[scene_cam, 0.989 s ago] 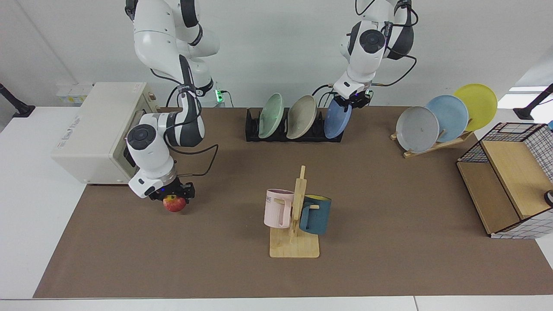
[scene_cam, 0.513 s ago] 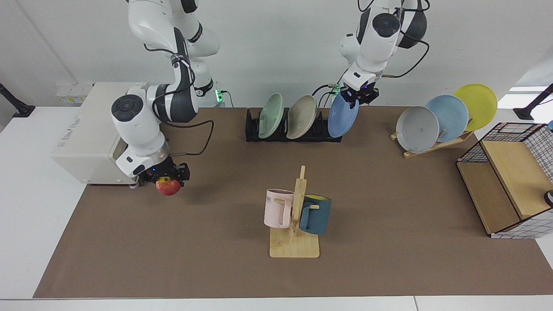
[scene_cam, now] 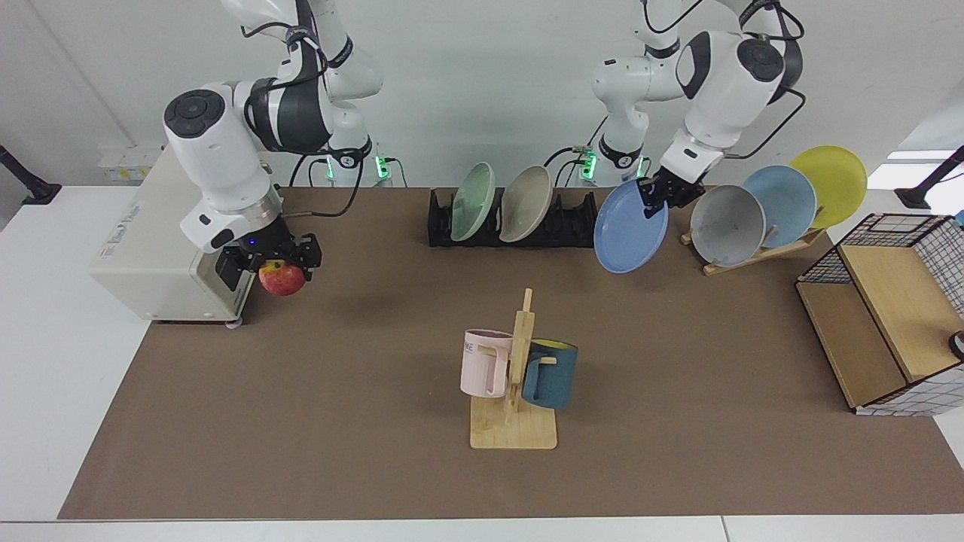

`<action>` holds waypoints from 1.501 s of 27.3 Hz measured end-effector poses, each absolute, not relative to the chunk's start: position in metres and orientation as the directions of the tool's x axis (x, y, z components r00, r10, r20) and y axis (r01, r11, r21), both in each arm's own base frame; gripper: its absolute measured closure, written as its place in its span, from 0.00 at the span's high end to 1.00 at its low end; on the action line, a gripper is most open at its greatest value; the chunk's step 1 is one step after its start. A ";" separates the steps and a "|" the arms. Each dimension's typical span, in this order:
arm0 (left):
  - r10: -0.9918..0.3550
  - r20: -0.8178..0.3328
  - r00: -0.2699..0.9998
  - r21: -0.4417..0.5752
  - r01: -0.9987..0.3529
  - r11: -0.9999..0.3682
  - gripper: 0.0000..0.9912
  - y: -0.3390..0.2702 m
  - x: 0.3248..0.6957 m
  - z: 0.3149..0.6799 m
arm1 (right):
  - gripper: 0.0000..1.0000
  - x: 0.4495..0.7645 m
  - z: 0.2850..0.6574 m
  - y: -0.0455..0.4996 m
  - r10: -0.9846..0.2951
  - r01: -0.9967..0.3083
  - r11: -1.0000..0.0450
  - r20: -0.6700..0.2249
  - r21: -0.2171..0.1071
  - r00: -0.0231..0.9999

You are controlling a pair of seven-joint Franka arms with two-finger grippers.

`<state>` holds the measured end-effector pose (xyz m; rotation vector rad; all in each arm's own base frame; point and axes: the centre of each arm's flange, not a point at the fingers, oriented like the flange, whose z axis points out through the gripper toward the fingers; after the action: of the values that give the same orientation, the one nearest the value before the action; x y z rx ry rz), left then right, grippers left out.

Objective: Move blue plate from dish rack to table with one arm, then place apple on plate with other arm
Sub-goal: 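Lift the blue plate out of the rack with the left gripper, then lower the blue plate onto the table and open the left gripper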

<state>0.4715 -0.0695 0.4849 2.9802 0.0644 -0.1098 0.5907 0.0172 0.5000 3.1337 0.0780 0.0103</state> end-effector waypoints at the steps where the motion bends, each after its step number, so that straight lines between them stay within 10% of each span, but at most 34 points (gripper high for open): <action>1: 0.047 -0.079 0.996 0.178 0.061 -0.982 0.13 -0.065 0.478 0.479 | 0.75 0.587 0.506 0.017 0.050 0.050 -0.999 0.005 0.006 0.999; 23: 0.042 -0.078 0.996 0.527 0.077 -0.846 0.13 -0.100 0.542 0.363 | 0.75 0.536 0.535 0.042 0.073 0.073 -0.997 -0.065 -0.002 0.995; 41: -0.027 -0.057 0.998 0.518 0.006 -0.855 0.13 -0.194 0.522 0.350 | 0.75 0.527 0.539 0.101 0.022 0.023 -1.000 -0.057 0.013 0.998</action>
<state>0.5218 -0.1942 0.3497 2.5959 -0.0142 -0.0832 0.5272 0.1009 0.5387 3.1261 0.0351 -0.0895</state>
